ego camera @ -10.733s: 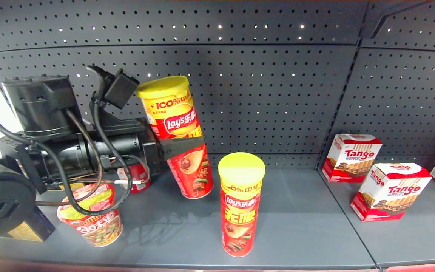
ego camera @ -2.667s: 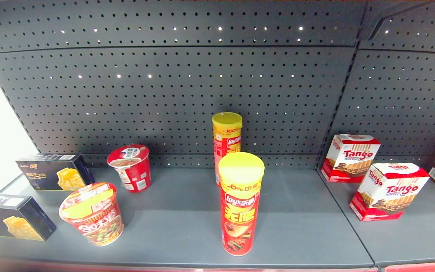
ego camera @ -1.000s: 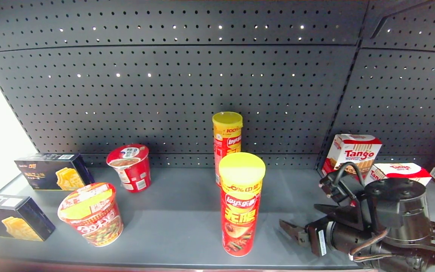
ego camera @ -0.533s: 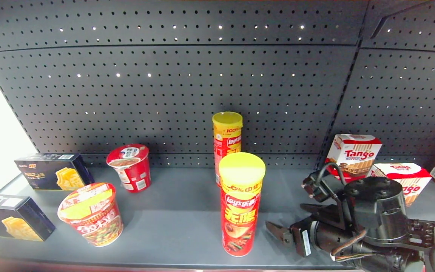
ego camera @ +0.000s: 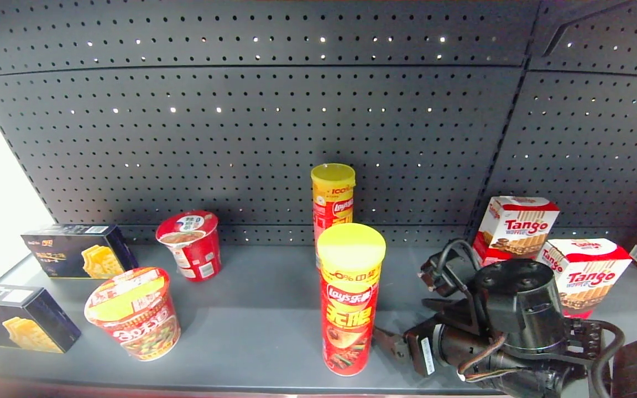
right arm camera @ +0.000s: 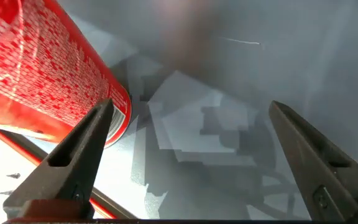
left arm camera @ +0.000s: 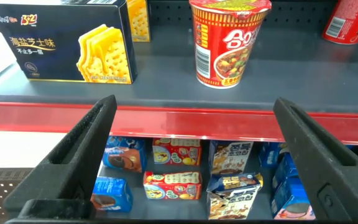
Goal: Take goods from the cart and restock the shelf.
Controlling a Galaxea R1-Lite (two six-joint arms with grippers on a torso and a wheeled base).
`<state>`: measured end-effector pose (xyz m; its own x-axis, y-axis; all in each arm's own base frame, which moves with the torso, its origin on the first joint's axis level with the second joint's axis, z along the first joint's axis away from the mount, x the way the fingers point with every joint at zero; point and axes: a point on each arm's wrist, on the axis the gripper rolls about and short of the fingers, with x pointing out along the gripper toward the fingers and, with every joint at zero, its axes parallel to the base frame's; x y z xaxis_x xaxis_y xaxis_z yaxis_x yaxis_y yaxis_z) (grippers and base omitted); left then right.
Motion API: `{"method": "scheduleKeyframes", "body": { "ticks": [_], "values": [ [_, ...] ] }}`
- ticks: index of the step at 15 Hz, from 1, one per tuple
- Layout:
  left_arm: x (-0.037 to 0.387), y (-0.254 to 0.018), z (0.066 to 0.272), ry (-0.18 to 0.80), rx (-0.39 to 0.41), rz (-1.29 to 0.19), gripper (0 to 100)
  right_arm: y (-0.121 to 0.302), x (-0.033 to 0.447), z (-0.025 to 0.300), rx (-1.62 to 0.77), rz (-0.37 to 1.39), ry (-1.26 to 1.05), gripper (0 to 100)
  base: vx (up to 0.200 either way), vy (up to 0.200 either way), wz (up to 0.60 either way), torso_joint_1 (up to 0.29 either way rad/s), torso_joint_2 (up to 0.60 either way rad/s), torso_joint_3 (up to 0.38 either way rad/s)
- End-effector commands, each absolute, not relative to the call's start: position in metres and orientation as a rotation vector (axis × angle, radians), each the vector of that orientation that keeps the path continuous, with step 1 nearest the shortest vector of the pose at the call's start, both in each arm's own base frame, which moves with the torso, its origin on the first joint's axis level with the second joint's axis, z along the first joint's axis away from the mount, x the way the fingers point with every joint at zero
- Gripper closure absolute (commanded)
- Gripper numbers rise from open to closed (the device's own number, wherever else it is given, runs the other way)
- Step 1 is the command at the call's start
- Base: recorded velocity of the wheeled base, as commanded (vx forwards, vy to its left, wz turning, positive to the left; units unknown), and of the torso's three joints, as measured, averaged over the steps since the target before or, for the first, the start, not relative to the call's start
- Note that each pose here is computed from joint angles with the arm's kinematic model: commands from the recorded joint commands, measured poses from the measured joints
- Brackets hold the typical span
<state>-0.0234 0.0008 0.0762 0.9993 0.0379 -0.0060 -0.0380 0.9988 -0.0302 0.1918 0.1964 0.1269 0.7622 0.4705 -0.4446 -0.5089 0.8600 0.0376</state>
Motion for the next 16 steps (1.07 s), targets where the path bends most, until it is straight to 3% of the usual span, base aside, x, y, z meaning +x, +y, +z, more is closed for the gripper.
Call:
{"method": "scheduleKeyframes", "body": {
  "ticks": [1, 16],
  "values": [
    [-0.0233, 0.0008, 0.0762, 0.007, -0.032, 0.038, 0, 0.1985, 0.1922, 0.1252, -0.091, 0.536, 0.464, 0, 0.0, 0.0, 0.0, 0.0, 0.0, 0.0],
    [-0.0233, 0.0008, 0.0762, 0.007, -0.031, 0.038, 0, 0.1982, 0.1938, 0.1244, -0.08, 0.525, 0.452, 0, 0.0, 0.0, 0.0, 0.0, 0.0, 0.0]
  ]
}}
